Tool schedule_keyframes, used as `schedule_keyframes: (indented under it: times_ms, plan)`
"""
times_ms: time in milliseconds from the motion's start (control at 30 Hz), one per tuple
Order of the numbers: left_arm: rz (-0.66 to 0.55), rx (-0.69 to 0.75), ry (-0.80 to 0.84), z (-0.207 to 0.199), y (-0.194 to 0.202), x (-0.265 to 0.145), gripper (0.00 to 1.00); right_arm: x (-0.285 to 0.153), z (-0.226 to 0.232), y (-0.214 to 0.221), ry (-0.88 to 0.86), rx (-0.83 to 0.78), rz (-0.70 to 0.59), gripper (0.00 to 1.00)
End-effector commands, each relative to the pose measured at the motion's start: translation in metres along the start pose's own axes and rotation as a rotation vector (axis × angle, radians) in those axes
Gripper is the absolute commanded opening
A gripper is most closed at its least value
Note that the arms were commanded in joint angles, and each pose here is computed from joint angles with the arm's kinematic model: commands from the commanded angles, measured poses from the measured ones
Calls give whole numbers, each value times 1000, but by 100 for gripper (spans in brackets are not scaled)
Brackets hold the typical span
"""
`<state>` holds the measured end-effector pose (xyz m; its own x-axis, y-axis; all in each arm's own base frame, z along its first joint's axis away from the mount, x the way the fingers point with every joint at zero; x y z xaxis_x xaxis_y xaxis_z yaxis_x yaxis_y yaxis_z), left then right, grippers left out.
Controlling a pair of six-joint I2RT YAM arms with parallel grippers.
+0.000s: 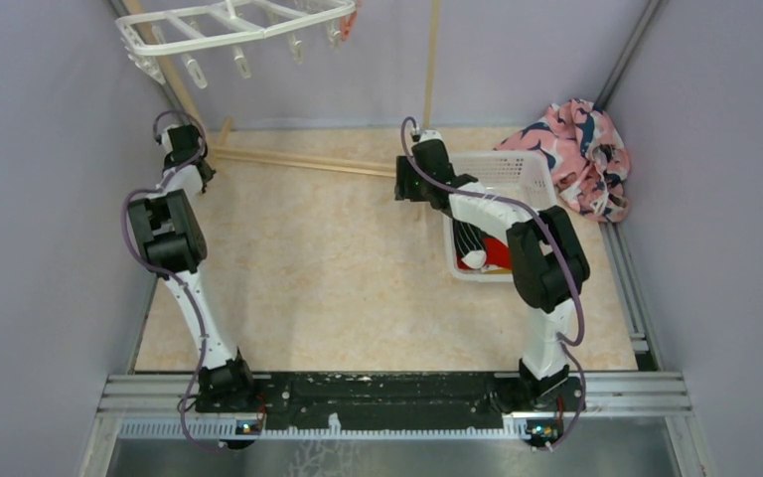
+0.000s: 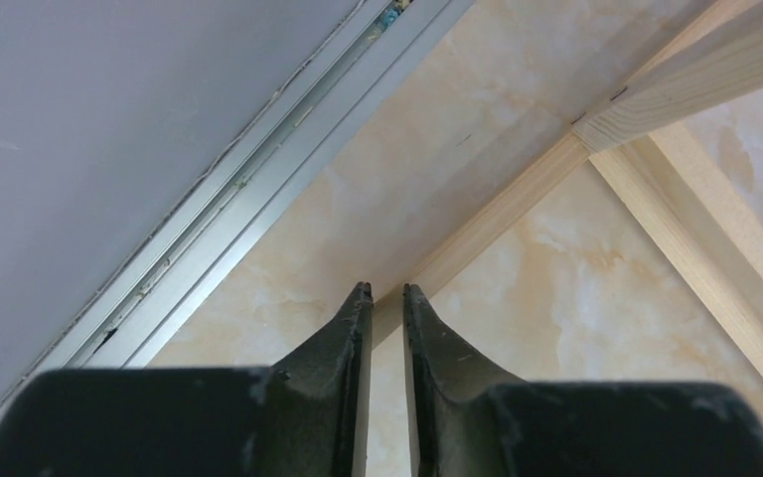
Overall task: Clip the socks to the hanger
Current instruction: Move the clothesline to the center of the board.
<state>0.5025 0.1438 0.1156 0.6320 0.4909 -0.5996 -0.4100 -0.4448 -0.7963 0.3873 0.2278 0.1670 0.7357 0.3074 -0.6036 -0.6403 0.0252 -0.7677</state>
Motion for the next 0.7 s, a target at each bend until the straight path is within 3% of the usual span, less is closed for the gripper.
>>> schedule_keyframes:
  times_ms: [0, 67, 167, 233, 333, 500, 667]
  plan:
    - [234, -17, 18, -1, 50, 0, 4, -13, 18, -27, -92, -16, -101, 59]
    - [235, -49, 73, -9, 52, -16, 30, -3, 30, -32, -132, -51, -98, 59]
    - [136, -62, 244, -26, 46, -54, 81, 22, 55, -49, -161, -123, -58, 59]
    - [45, -51, 386, -46, 34, -82, 97, 28, 68, -66, -165, -143, -70, 59]
    - [-50, 24, 458, -79, 24, -111, 99, 28, 69, -66, -168, -135, -66, 59]
    - [70, -89, 483, -115, 24, -108, 99, 6, 59, -49, -156, -104, -76, 59]
    - [30, -146, 455, -131, 26, -95, 97, -10, 47, -31, -122, -90, -68, 59]
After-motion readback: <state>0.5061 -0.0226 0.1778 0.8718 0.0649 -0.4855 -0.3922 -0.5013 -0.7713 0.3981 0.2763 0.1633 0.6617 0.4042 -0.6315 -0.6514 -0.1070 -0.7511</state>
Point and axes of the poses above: each gripper's point midway between its finger pads, its own x axis out along the fingers, its own z axis along the line the jaws close on, y = z × x, the point moved 10 cm from there along -x, back along the fingers, and after that the axes turned 1 degree about -x, right-handed, at the moved point
